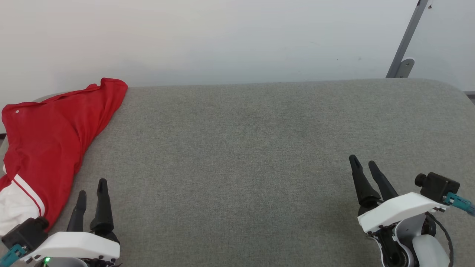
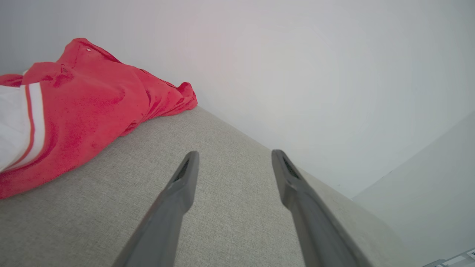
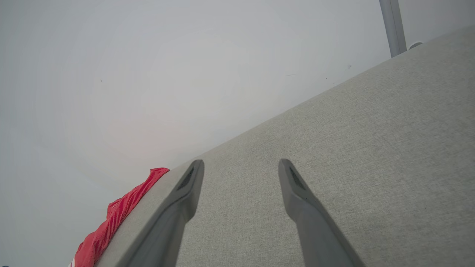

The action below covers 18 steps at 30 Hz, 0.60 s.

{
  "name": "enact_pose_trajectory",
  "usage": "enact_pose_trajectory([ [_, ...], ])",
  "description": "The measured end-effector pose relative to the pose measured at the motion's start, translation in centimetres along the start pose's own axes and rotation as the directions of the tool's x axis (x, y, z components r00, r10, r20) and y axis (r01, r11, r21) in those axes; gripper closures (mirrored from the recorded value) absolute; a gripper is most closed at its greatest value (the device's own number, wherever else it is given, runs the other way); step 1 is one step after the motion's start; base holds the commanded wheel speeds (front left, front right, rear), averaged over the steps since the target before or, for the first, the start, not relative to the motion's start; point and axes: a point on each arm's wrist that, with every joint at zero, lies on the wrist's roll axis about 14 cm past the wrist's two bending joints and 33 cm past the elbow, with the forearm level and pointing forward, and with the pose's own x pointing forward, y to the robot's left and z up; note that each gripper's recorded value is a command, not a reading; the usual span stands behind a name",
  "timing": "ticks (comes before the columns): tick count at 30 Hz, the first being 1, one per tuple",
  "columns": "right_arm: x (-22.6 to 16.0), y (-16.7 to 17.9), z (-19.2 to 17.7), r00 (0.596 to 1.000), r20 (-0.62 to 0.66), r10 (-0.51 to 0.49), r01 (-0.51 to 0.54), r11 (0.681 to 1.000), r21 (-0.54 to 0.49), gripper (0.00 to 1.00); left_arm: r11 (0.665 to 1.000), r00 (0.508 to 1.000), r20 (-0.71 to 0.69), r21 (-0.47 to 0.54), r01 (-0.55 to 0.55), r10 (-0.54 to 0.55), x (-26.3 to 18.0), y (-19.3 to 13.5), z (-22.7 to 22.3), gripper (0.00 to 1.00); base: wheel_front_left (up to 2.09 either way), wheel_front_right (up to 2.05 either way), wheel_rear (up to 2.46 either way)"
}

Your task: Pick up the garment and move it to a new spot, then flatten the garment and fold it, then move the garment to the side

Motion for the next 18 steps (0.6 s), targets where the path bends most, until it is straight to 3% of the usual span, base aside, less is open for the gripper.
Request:
enact_pose_trajectory([
  [18, 0.4, 0.5, 0.7, 1.000, 0.020, 0.022, -0.018, 0.985, -0.173, 0.00, 0.985, 0.998, 0.051, 0.167, 0.039, -0.048, -0.3, -0.6, 1.0, 0.00, 0.00, 0.00, 0.00],
])
